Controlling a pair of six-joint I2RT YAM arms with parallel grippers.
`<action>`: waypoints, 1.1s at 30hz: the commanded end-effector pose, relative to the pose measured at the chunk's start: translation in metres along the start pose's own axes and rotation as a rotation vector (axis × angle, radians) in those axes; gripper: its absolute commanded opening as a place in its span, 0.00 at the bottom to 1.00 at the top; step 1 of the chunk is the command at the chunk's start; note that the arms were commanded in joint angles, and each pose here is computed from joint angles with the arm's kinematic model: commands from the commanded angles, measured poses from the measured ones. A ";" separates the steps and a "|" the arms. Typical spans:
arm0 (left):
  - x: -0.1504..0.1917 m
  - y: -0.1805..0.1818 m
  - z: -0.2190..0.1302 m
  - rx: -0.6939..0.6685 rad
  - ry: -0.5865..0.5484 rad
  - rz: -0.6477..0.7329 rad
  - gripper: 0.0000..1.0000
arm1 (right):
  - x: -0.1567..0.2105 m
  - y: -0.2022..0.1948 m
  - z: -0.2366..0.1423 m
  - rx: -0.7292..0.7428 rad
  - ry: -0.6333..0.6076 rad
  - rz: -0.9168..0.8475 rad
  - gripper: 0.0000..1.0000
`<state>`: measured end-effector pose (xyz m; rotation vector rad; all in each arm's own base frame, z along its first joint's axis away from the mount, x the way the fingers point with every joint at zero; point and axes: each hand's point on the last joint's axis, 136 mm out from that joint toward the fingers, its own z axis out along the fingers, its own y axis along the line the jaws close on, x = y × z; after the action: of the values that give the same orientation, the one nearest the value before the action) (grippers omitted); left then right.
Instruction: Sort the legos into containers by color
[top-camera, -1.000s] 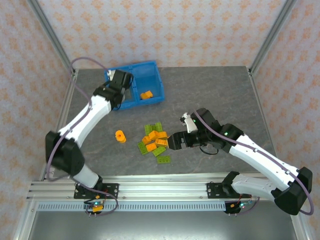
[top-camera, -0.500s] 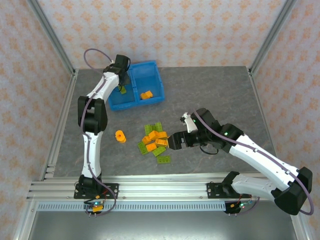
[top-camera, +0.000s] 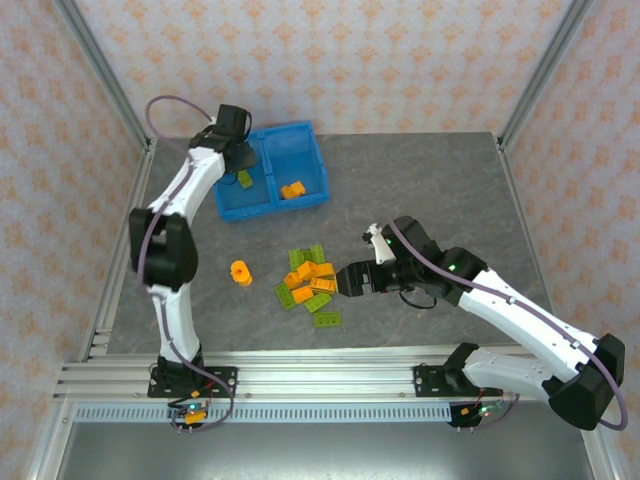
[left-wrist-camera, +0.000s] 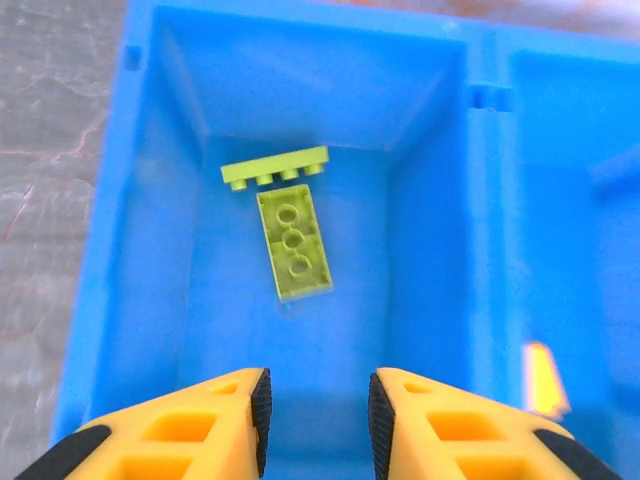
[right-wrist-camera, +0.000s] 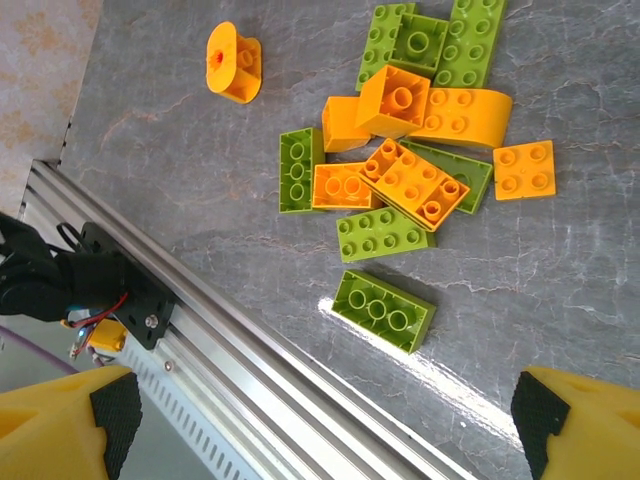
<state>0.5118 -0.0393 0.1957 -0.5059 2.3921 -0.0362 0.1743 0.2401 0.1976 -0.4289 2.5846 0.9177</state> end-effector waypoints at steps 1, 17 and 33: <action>0.000 -0.026 -0.096 0.176 -0.149 -0.083 0.34 | -0.022 0.008 -0.016 0.008 -0.098 0.015 0.97; 0.271 -0.009 -0.164 0.286 0.058 -0.012 0.50 | -0.026 -0.001 -0.020 0.053 -0.147 0.029 0.98; 0.324 -0.008 -0.079 0.145 0.169 -0.009 0.70 | -0.012 -0.005 -0.025 0.054 -0.118 0.031 0.98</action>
<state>0.2299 -0.1717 0.0544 -0.4335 2.5606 -0.2409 0.1837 0.2269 0.2187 -0.3263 2.5051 0.8688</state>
